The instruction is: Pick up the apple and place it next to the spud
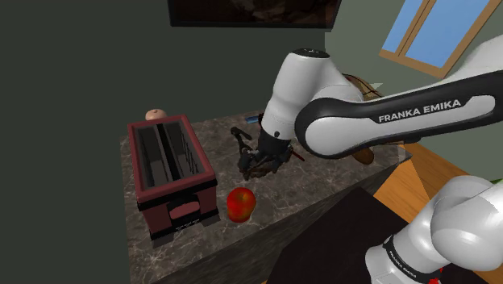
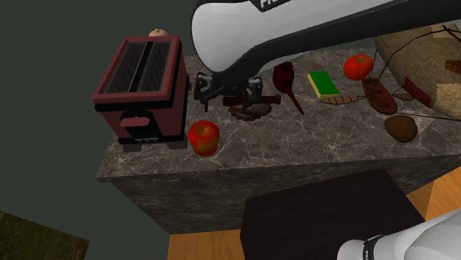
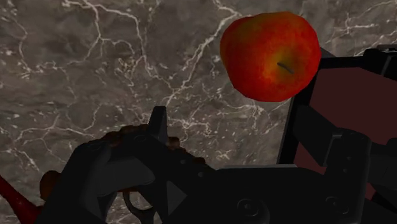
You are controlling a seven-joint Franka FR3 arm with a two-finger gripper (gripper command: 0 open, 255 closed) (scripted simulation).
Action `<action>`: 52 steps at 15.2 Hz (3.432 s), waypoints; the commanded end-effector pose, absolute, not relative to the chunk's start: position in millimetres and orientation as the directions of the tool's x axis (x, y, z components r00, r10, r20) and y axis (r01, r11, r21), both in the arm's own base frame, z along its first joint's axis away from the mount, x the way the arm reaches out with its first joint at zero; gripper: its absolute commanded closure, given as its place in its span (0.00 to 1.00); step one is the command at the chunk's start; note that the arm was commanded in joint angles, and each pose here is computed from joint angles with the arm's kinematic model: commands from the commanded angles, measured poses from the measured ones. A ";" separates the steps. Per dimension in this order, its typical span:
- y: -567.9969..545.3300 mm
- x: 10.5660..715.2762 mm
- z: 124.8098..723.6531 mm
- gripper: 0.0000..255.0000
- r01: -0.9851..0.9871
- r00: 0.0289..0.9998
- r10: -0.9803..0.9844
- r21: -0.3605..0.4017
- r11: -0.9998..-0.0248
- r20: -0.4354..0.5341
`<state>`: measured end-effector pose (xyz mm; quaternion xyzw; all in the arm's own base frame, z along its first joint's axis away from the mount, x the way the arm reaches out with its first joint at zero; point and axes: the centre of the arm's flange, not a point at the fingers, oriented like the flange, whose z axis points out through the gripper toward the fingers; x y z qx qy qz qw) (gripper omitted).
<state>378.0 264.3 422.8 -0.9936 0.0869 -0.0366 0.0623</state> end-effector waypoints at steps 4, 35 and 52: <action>310.7 391.5 396.3 0.00 -0.172 0.980 -0.186 -0.159 -0.972 0.074; 316.5 395.5 388.6 1.00 -0.172 0.980 -0.186 -0.159 -0.972 0.074; 316.5 395.5 478.4 1.00 -0.172 0.980 -0.186 -0.159 -0.972 0.074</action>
